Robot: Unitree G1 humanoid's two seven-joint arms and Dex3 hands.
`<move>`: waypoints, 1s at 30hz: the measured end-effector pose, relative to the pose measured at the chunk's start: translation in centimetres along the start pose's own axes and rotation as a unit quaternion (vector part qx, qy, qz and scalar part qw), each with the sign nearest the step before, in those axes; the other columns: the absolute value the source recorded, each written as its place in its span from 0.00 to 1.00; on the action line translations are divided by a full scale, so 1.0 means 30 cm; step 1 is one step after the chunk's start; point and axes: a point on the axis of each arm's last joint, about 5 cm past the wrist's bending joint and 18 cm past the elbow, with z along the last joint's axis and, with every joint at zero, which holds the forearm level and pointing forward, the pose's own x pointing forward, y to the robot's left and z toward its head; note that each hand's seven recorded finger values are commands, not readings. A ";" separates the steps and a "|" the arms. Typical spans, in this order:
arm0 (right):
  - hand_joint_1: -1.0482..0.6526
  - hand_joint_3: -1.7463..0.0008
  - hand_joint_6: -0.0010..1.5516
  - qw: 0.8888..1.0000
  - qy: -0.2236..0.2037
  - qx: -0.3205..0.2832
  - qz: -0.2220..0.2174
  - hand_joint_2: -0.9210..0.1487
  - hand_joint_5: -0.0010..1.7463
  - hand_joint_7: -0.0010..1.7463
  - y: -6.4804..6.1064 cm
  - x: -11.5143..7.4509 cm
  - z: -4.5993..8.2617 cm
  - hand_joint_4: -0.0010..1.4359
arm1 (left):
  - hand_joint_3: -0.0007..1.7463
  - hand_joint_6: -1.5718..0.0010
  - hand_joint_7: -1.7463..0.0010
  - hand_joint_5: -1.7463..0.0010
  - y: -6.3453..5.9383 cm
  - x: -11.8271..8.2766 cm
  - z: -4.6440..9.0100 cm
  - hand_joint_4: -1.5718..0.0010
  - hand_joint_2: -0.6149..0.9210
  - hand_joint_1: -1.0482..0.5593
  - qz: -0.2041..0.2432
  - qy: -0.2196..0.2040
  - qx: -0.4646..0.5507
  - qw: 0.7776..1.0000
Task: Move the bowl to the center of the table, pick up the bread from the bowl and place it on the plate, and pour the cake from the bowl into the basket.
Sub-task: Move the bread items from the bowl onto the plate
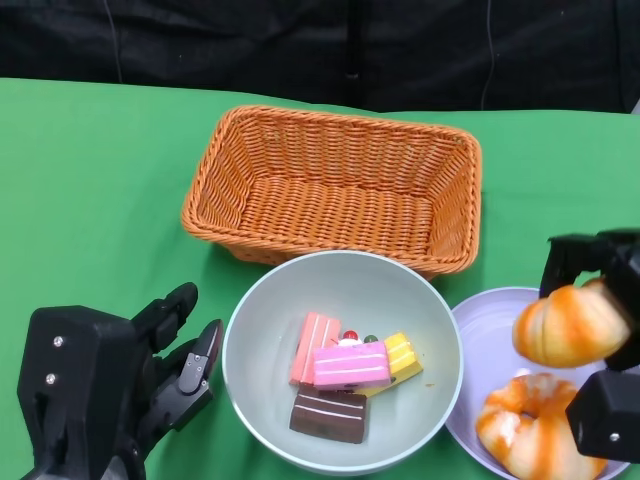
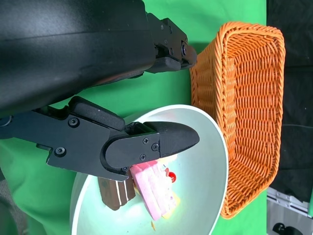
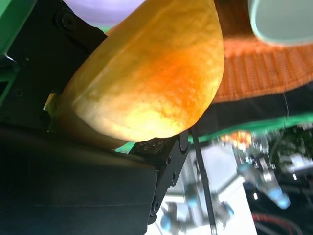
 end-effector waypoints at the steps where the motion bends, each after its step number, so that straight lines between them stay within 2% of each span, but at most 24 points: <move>1: 0.66 0.27 0.61 1.000 0.000 0.001 0.006 0.68 1.00 0.75 0.007 0.003 -0.002 0.65 | 0.35 0.87 1.00 0.80 0.000 0.000 0.000 0.96 1.00 0.26 0.000 0.000 0.000 1.000; 4: 0.63 0.29 0.61 1.000 -0.005 -0.003 0.018 0.65 1.00 0.77 0.023 0.026 -0.006 0.65 | 0.35 0.87 1.00 0.80 0.000 0.000 0.000 0.96 1.00 0.26 -0.001 0.002 0.000 1.000; 6: 0.62 0.34 0.59 1.000 -0.005 -0.012 0.021 0.60 1.00 0.79 0.031 0.043 -0.011 0.64 | 0.35 0.87 1.00 0.80 -0.001 0.001 0.000 0.96 1.00 0.26 -0.001 0.003 0.000 1.000; 11: 0.61 0.36 0.58 0.999 -0.002 -0.021 0.032 0.57 1.00 0.78 0.058 0.055 -0.019 0.63 | 0.36 0.87 1.00 0.81 -0.002 0.001 -0.001 0.96 1.00 0.27 -0.002 0.004 0.001 1.000; 13: 0.61 0.36 0.58 0.999 0.000 -0.018 0.040 0.53 1.00 0.74 0.067 0.059 -0.025 0.62 | 0.35 0.87 1.00 0.81 -0.003 0.001 -0.001 0.96 1.00 0.27 -0.003 0.004 0.001 1.000; 14: 0.60 0.36 0.60 0.999 0.004 -0.017 0.045 0.52 1.00 0.66 0.071 0.065 -0.029 0.60 | 0.35 0.87 1.00 0.81 -0.003 0.001 -0.001 0.96 1.00 0.27 -0.003 0.004 0.002 1.000; 16: 0.60 0.36 0.63 0.999 0.008 -0.012 0.049 0.52 1.00 0.58 0.076 0.075 -0.033 0.59 | 0.35 0.87 1.00 0.81 -0.005 0.001 -0.001 0.96 1.00 0.27 -0.004 0.004 0.002 1.000; 17: 0.57 0.45 0.60 0.999 0.008 -0.011 0.050 0.47 0.85 0.46 0.077 0.080 -0.032 0.58 | 0.35 0.87 1.00 0.80 -0.005 0.001 -0.001 0.96 1.00 0.27 -0.005 0.004 0.002 1.000; 18: 0.52 0.57 0.57 0.999 0.007 -0.011 0.052 0.39 0.70 0.28 0.077 0.084 -0.030 0.53 | 0.35 0.86 1.00 0.80 -0.006 0.001 -0.002 0.96 1.00 0.27 -0.005 0.005 0.002 1.000; 19: 0.50 0.64 0.55 0.998 0.007 -0.013 0.058 0.33 0.60 0.19 0.076 0.087 -0.028 0.51 | 0.35 0.86 1.00 0.80 -0.007 0.001 -0.002 0.96 1.00 0.27 -0.006 0.005 0.003 1.000; 20: 0.47 0.73 0.51 0.997 0.006 -0.016 0.069 0.27 0.49 0.11 0.074 0.091 -0.025 0.46 | 0.35 0.86 1.00 0.80 -0.007 0.001 -0.002 0.96 1.00 0.27 -0.006 0.004 0.003 1.000; 21: 0.43 0.84 0.45 0.997 0.004 -0.019 0.081 0.16 0.35 0.05 0.070 0.095 -0.020 0.42 | 0.35 0.86 1.00 0.80 -0.007 0.001 -0.002 0.96 1.00 0.27 -0.006 0.004 0.002 1.000; 22: 0.37 0.90 0.37 0.995 0.000 -0.024 0.097 0.09 0.26 0.03 0.060 0.100 -0.015 0.35 | 0.35 0.86 1.00 0.80 -0.007 0.001 -0.002 0.96 1.00 0.27 -0.006 0.003 0.002 1.000; 24: 0.28 0.95 0.24 0.989 -0.005 -0.035 0.142 0.02 0.15 0.01 0.026 0.106 -0.006 0.23 | 0.35 0.86 1.00 0.80 -0.008 0.000 -0.002 0.96 1.00 0.26 -0.007 0.001 0.003 1.000; 26: 0.26 0.95 0.21 0.984 -0.003 -0.044 0.171 0.01 0.13 0.00 -0.004 0.105 -0.001 0.20 | 0.35 0.86 1.00 0.80 -0.007 0.000 -0.003 0.96 1.00 0.26 -0.006 0.000 0.003 1.000; 27: 0.23 0.96 0.16 0.982 0.003 -0.042 0.184 0.00 0.11 0.00 -0.013 0.101 0.001 0.15 | 0.35 0.87 1.00 0.80 -0.008 0.000 -0.003 0.96 1.00 0.27 -0.007 0.000 0.003 1.000; 30: 0.19 0.96 0.10 0.971 0.016 -0.036 0.236 0.00 0.08 0.00 -0.048 0.085 0.015 0.08 | 0.35 0.87 1.00 0.80 -0.007 -0.001 -0.003 0.97 1.00 0.26 -0.010 0.001 0.004 1.000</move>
